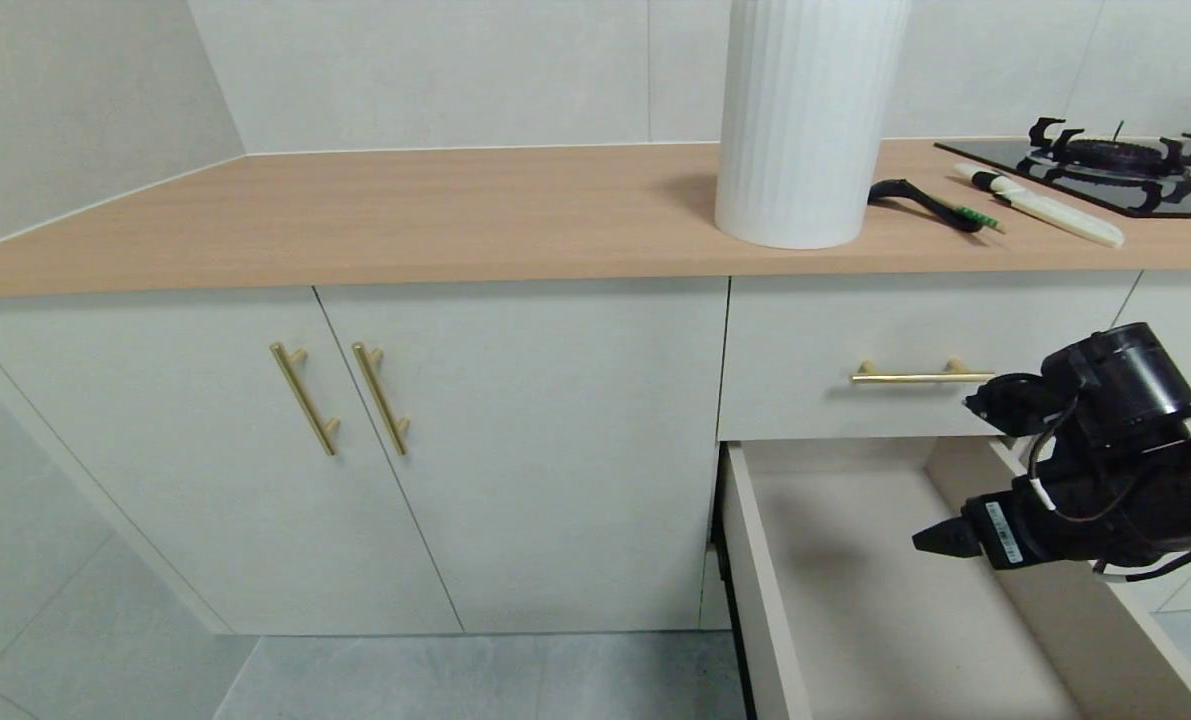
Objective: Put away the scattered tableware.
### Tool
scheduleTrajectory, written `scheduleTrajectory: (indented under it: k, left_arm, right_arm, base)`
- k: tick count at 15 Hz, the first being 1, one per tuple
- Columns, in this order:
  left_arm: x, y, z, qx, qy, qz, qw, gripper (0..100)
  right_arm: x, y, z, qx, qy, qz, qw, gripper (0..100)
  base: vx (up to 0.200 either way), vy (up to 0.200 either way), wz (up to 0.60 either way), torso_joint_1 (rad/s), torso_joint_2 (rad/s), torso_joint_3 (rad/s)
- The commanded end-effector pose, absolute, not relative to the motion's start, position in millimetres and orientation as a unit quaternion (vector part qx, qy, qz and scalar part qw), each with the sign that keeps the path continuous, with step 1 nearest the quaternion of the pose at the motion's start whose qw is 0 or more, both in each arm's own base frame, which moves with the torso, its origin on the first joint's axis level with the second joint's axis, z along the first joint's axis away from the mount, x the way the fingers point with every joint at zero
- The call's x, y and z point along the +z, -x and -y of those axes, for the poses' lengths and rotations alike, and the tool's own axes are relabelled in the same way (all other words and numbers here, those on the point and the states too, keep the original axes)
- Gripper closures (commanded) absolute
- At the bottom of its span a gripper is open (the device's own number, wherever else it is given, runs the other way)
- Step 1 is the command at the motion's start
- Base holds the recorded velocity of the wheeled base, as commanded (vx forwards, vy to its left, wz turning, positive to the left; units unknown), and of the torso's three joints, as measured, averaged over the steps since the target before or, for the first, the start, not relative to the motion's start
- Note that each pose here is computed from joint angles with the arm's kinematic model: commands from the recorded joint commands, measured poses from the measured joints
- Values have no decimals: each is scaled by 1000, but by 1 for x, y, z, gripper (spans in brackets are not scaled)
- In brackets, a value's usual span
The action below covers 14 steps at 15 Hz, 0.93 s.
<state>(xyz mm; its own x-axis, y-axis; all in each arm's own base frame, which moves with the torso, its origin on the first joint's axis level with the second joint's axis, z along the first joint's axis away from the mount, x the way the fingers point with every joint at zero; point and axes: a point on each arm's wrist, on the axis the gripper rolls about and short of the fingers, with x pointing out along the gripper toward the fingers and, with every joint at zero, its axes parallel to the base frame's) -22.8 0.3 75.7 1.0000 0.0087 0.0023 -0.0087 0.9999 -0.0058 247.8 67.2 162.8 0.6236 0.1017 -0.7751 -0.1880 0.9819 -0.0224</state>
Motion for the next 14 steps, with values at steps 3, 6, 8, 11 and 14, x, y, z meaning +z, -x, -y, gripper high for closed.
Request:
scheduleTrajectory:
  k: [3, 6, 8, 11, 14]
  left_arm:
    - [76, 23, 0, 5, 3, 1, 1000, 0]
    - [76, 23, 0, 5, 2, 1, 1000, 0]
    - [76, 23, 0, 5, 3, 1, 1000, 0]
    - [76, 23, 0, 5, 3, 2, 1000, 0]
    - [76, 23, 0, 5, 3, 1, 1000, 0]
  right_arm:
    - [176, -232, -63, 84, 48, -392, 915, 0]
    - [177, -231, -63, 83, 49, -391, 915, 0]
    - [178, -231, -62, 81, 49, -387, 917, 0]
    - [179, -232, -62, 77, 50, -382, 919, 0]
    - [179, -231, -62, 78, 49, -381, 920, 0]
  base:
    - [0, 0, 0, 51, -246, -240]
    - [0, 0, 0, 154, -471, -299]
    - [0, 0, 0, 154, -513, -288]
    - [0, 0, 0, 176, -479, -284]
    - [0, 0, 0, 189, -474, -284]
